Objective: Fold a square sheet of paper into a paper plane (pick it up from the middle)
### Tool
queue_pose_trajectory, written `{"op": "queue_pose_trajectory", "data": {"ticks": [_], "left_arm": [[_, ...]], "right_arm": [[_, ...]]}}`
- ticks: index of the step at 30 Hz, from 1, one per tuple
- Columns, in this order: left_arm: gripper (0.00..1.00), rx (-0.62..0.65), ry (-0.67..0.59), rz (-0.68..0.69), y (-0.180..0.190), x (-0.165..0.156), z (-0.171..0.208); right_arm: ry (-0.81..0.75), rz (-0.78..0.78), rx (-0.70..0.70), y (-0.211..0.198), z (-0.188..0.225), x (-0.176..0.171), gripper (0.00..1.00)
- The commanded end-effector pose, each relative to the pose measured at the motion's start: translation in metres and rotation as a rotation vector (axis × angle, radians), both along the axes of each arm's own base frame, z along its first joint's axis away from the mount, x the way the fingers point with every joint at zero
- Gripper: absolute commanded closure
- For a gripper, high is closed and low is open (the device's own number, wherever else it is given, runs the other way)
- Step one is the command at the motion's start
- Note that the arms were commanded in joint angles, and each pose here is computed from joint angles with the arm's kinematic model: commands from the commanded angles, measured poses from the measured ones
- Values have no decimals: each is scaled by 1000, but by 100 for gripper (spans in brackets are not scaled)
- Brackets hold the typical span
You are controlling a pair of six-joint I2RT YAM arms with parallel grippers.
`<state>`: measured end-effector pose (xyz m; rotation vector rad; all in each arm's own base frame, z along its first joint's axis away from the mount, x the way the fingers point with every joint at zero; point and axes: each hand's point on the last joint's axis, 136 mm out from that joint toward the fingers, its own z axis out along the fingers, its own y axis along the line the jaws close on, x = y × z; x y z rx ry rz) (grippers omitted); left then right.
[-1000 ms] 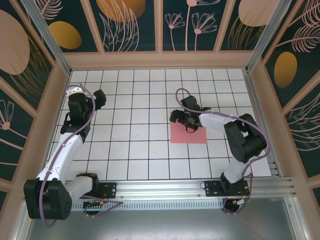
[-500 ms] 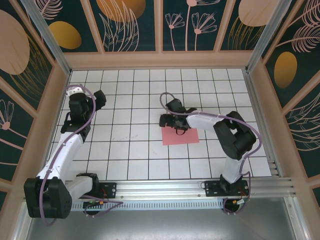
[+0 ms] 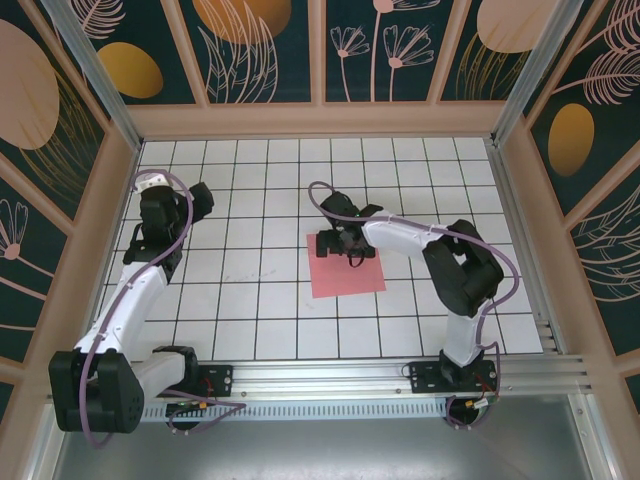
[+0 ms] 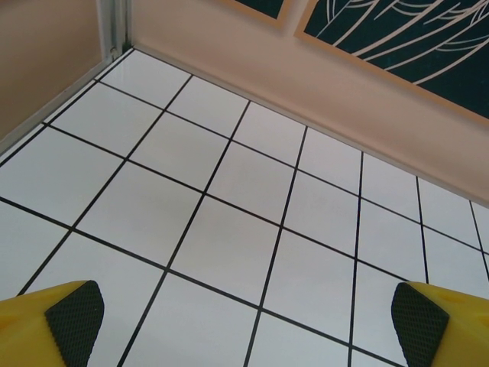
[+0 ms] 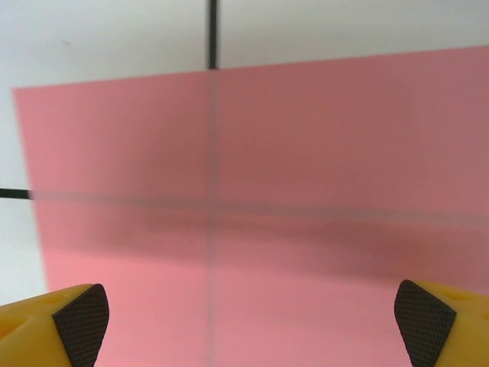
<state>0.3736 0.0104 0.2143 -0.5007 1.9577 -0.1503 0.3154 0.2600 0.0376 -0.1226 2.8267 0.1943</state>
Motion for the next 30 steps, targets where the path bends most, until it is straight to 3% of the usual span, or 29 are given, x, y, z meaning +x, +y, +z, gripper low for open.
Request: {"op": "queue_pose_trajectory", "data": {"ticks": [1, 18, 30], "left_arm": [[2, 3, 35, -26, -2, 0, -9], [2, -8, 53, -50, -7, 3, -13], [1, -17, 52, -54, -8, 2, -13]], "right_arm": [[88, 78, -55, -8, -7, -24, 1], [173, 66, -150, -20, -54, -41, 1], [217, 47, -223, -39, -81, -54, 15]]}}
